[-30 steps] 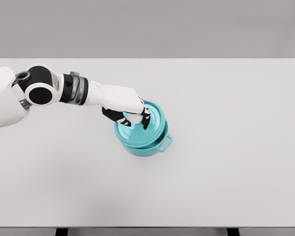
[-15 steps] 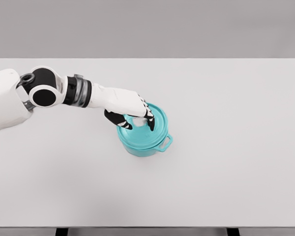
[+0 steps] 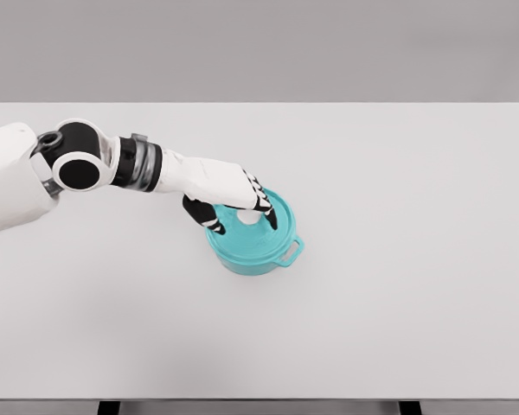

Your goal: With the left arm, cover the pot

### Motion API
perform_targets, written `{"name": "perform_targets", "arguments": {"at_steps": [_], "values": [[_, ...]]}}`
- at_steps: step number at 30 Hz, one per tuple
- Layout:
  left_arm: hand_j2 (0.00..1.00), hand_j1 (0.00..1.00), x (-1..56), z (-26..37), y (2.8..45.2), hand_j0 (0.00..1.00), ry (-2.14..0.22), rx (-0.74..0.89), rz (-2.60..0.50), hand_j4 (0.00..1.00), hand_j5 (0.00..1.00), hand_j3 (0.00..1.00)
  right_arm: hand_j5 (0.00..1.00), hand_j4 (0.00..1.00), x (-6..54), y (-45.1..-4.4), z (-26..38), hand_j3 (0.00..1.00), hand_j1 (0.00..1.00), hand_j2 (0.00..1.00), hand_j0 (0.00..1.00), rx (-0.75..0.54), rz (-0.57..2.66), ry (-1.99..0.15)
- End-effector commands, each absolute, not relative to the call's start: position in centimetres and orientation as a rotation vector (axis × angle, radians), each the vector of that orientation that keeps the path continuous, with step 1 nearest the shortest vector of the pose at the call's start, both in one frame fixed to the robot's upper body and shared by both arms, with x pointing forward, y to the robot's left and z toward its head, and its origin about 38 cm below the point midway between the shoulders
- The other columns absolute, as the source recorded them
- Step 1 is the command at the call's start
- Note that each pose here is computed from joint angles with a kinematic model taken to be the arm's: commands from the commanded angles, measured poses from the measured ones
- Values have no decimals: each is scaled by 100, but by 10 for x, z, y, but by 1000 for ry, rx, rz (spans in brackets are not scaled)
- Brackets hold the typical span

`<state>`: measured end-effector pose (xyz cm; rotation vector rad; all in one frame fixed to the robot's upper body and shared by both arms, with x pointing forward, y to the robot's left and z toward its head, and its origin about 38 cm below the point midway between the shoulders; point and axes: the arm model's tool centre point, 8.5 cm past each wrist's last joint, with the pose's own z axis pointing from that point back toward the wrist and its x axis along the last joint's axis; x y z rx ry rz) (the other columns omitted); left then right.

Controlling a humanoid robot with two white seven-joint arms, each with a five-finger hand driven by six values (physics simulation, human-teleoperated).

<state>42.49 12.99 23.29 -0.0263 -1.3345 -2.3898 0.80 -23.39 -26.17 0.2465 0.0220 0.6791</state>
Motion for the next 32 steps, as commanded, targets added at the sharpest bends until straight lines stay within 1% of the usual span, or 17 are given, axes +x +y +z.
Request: {"name": "perform_targets", "arguments": {"at_steps": [1,4,10,14,16,18,19,21,22,24,27,32], "values": [[90,90,425,234,130,90,-1338,-28,-2385,90,90,90,100,100,8,-234,-262,100,100,100,100,247,679,22],[92,92,425,233,130,92,-1337,-30,-2387,92,92,92,100,100,8,-234,-262,100,100,100,100,247,679,22],[100,100,427,238,133,100,-1340,-14,-2388,100,100,100,100,100,8,-234,-262,100,100,100,100,247,679,22],[100,100,431,253,136,100,-1354,24,-2394,100,100,100,100,100,8,-234,-262,100,100,100,100,247,679,22],[100,100,431,262,157,100,-1344,62,-2400,100,100,100,100,100,8,-234,-262,100,100,100,100,247,679,22],[100,100,434,268,212,100,-1274,152,-2363,100,100,100,100,100,8,-234,-262,100,100,100,100,247,679,22],[100,100,435,272,225,100,-1260,182,-2345,100,100,100,100,100,8,-234,-262,100,100,100,100,247,679,22],[100,100,438,292,273,100,-1226,300,-2269,100,100,100,100,100,8,-234,-262,100,100,100,100,247,679,22],[100,100,439,294,291,100,-1197,330,-2241,100,100,100,100,100,8,-234,-262,100,100,100,100,247,679,22],[100,100,443,288,313,100,-1157,345,-2198,100,100,100,100,100,8,-234,-262,100,100,100,100,247,679,22],[100,100,451,277,327,100,-1128,335,-2166,100,100,100,100,100,8,-234,-262,100,100,100,100,246,679,22],[100,100,451,271,324,100,-1128,320,-2172,100,100,100,100,100,8,-234,-262,100,100,100,100,247,679,22]]}}
